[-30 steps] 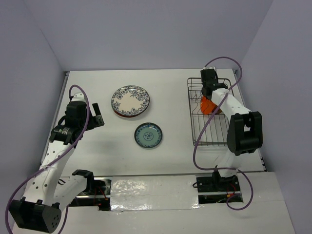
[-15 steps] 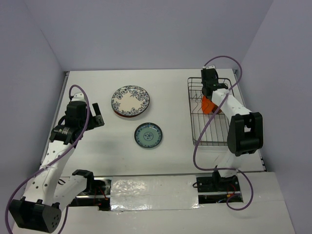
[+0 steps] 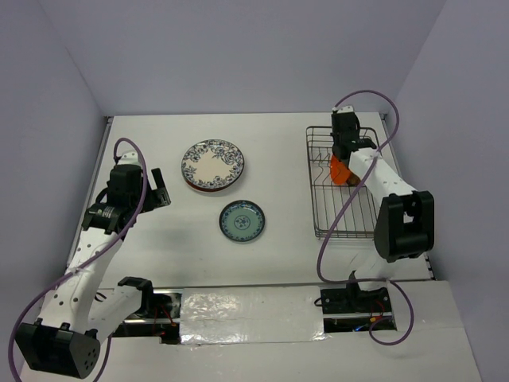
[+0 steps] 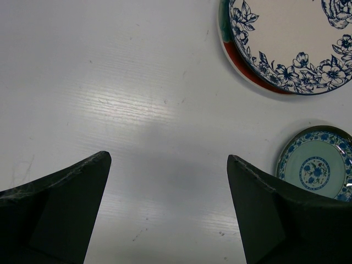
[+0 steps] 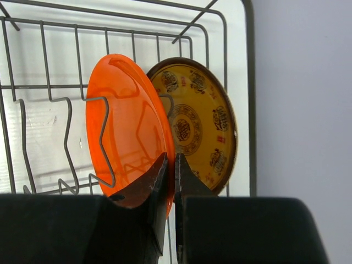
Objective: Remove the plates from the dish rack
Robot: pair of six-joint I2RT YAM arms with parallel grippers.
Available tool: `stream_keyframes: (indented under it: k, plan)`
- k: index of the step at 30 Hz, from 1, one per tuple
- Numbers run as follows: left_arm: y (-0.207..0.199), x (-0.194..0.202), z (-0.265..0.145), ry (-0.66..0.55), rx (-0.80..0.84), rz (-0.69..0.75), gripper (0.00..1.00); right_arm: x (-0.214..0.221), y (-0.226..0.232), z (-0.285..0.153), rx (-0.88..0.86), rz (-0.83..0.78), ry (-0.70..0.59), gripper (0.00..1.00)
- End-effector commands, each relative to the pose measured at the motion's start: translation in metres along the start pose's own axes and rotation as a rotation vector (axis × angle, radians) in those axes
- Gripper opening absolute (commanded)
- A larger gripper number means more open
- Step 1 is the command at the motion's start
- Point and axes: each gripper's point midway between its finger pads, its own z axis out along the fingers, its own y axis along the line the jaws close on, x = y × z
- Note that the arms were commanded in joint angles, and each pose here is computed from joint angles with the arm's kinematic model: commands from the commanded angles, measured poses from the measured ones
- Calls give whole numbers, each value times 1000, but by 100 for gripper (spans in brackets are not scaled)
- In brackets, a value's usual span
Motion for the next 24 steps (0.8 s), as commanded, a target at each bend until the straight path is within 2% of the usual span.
stream_keyframes:
  k: [1,8,19,22,23,24]
  plan:
    - [-6,-13,-4,-34,23,-7,99,-28,-17,-26,42,30,-98,0]
    - [-6,-14,-3,-34,22,-7,99,-44,-43,-54,194,13,-126,0]
    - [-5,-14,-5,-41,16,-11,100,-90,-82,-154,362,64,-280,0]
    - [-4,-16,-6,-48,10,-14,100,-106,-60,-191,241,122,-392,0]
    - [-4,-16,-7,-50,9,-17,100,-107,-43,-200,159,117,-414,0]
    - [-3,-16,-8,-53,6,-17,100,-113,-24,-212,11,193,-460,0]
